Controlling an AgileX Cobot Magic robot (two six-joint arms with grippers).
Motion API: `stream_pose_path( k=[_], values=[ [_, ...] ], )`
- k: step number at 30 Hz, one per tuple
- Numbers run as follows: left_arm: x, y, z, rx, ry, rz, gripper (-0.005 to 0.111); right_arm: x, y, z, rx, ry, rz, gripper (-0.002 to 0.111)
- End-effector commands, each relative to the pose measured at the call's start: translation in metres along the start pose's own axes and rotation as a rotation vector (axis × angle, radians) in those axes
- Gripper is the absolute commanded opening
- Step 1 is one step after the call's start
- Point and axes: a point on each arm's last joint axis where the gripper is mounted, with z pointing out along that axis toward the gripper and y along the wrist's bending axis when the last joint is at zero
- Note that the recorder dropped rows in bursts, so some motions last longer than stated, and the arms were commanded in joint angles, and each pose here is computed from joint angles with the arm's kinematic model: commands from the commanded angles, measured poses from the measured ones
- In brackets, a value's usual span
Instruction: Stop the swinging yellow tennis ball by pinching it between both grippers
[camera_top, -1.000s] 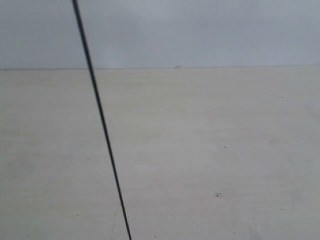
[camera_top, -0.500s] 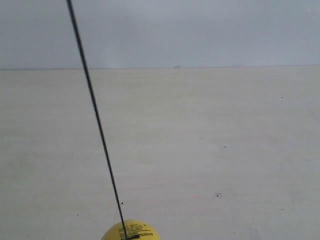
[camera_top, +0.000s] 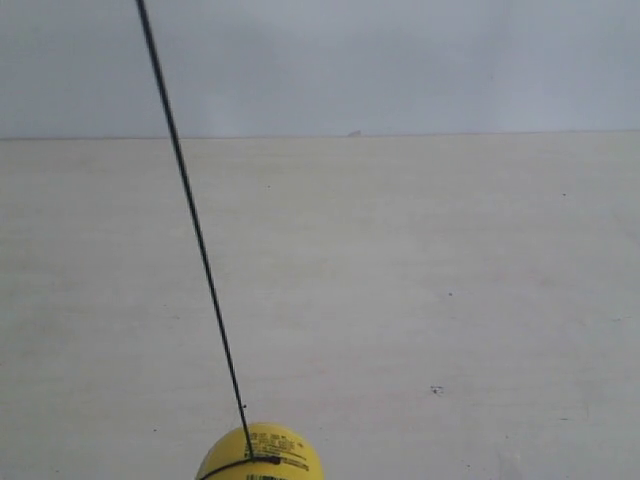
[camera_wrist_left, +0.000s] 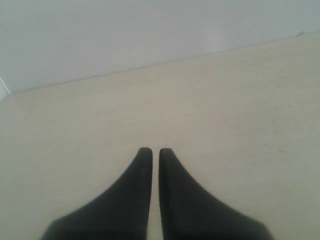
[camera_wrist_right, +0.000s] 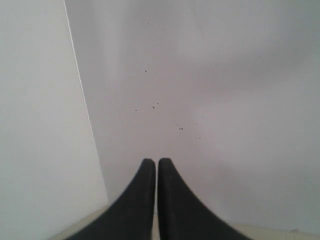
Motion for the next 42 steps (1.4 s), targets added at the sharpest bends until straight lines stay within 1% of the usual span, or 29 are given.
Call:
stream_pose_path(
  k=[1, 4, 5, 8, 11, 13, 15, 18, 19, 22, 23, 24, 26, 28, 29, 30, 31, 32, 34, 37, 42],
  values=[
    [0.001, 0.0, 0.0, -0.002, -0.003, 0.001, 0.005, -0.003, 0.0, -0.001, -0.001, -0.017, 0.3, 0.0],
    [0.001, 0.0, 0.0, -0.002, -0.003, 0.001, 0.005, -0.002, -0.002, -0.001, 0.022, -0.008, 0.378, 0.0],
    [0.001, 0.0, 0.0, -0.002, -0.003, 0.001, 0.005, -0.002, -0.002, -0.001, 0.022, -0.009, 0.452, 0.0],
    [0.001, 0.0, 0.0, -0.002, -0.003, 0.001, 0.005, -0.002, -0.002, -0.001, 0.021, -0.011, 0.582, 0.0],
    [0.001, 0.0, 0.0, -0.002, -0.003, 0.001, 0.005, -0.004, 0.0, -0.001, -0.001, -0.033, 0.644, 0.0],
    [0.001, 0.0, 0.0, -0.002, -0.003, 0.001, 0.005, -0.008, 0.001, -0.001, -0.03, -0.08, 0.639, 0.0],
    [0.001, 0.0, 0.0, -0.002, -0.003, 0.001, 0.005, -0.019, 0.001, -0.003, -0.061, -0.19, 0.527, 0.0],
    [0.001, 0.0, 0.0, -0.002, -0.003, 0.001, 0.005, -0.024, 0.002, -0.004, -0.059, -0.251, 0.379, 0.0],
    [0.001, 0.0, 0.0, -0.002, -0.003, 0.001, 0.005, -0.023, 0.0, -0.004, -0.026, -0.284, 0.298, 0.0],
    [0.001, 0.0, 0.0, -0.002, -0.003, 0.001, 0.005, -0.015, -0.005, -0.005, 0.062, -0.365, 0.216, 0.0],
    [0.001, 0.0, 0.0, -0.002, -0.003, 0.001, 0.005, -0.003, -0.011, -0.006, 0.149, -0.379, 0.168, 0.0],
    [0.001, 0.0, 0.0, -0.002, -0.003, 0.001, 0.005, 0.003, -0.014, -0.006, 0.187, -0.373, 0.152, 0.0],
    [0.001, 0.0, 0.0, -0.002, -0.003, 0.001, 0.005, 0.028, -0.028, -0.009, 0.32, -0.338, 0.12, 0.0],
    [0.001, 0.0, 0.0, -0.002, -0.003, 0.001, 0.005, 0.051, -0.043, -0.014, 0.435, -0.317, 0.178, 0.0],
    [0.001, 0.0, 0.0, -0.002, -0.003, 0.001, 0.005, 0.053, -0.044, -0.014, 0.458, -0.286, 0.141, 0.0],
    [0.001, 0.0, 0.0, -0.002, -0.003, 0.001, 0.005, 0.059, -0.046, -0.014, 0.484, -0.207, 0.098, 0.0],
    [0.001, 0.0, 0.0, -0.002, -0.003, 0.001, 0.005, 0.061, -0.046, -0.014, 0.496, -0.159, 0.017, 0.0],
    [0.001, 0.0, 0.0, -0.002, -0.003, 0.001, 0.005, 0.063, -0.047, -0.014, 0.504, -0.126, -0.028, 0.0],
    [0.001, 0.0, 0.0, -0.002, -0.003, 0.001, 0.005, 0.066, -0.047, -0.014, 0.513, -0.076, -0.117, 0.0],
    [0.001, 0.0, 0.0, -0.002, -0.003, 0.001, 0.005, 0.072, -0.048, -0.014, 0.523, 0.022, -0.213, 0.0],
    [0.001, 0.0, 0.0, -0.002, -0.003, 0.001, 0.005, 0.087, -0.05, -0.016, 0.524, 0.214, -0.266, 0.0]
  ],
)
